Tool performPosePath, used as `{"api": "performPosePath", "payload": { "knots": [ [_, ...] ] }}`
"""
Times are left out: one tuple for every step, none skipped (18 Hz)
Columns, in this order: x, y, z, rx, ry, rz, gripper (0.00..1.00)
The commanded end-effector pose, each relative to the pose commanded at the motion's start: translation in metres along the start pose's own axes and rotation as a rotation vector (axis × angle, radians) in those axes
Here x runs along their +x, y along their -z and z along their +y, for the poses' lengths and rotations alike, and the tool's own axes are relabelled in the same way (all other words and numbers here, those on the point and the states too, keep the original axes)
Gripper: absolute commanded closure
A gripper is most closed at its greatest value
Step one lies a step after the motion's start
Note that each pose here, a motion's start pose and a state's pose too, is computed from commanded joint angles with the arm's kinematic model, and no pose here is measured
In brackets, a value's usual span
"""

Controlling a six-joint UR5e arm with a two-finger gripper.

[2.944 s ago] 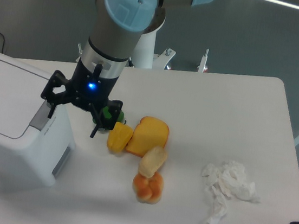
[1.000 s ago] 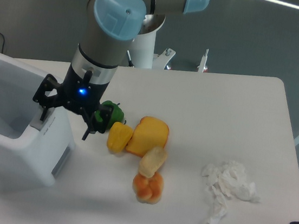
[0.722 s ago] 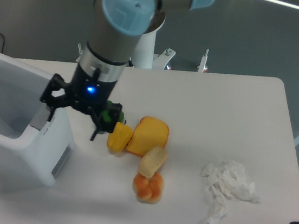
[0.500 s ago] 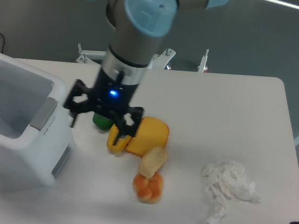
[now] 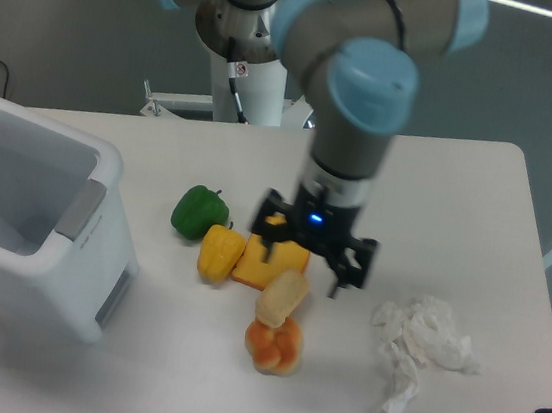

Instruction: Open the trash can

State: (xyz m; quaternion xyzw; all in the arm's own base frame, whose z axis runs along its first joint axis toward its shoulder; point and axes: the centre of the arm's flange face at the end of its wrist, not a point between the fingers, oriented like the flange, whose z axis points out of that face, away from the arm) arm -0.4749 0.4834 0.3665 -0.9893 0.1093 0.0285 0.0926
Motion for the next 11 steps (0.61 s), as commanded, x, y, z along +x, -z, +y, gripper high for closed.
{"api": "performPosePath", "payload": {
  "knots": [
    [-0.008, -0.006, 0.009, -0.02, -0.067, -0.003, 0.0],
    [-0.016, -0.011, 0.02, -0.041, -0.112, -0.005, 0.0],
    [-0.02, -0.012, 0.026, -0.047, -0.138, -0.005, 0.0],
    [-0.023, -0.013, 0.029, -0.051, -0.168, -0.004, 0.0],
    [-0.024, -0.015, 0.03, -0.052, -0.193, -0.001, 0.0],
    [-0.025, -0.018, 0.031, -0.052, -0.205, 0.002, 0.0],
    [-0.025, -0.021, 0.031, -0.054, -0.209, 0.004, 0.0],
    [-0.027, -0.024, 0.032, -0.055, -0.212, 0.007, 0.0],
    [-0.031, -0.025, 0.032, -0.059, -0.218, 0.004, 0.0],
    [-0.033, -0.027, 0.033, -0.068, -0.221, 0.007, 0.0],
    [-0.033, -0.027, 0.033, -0.068, -0.221, 0.007, 0.0]
  ]
}}
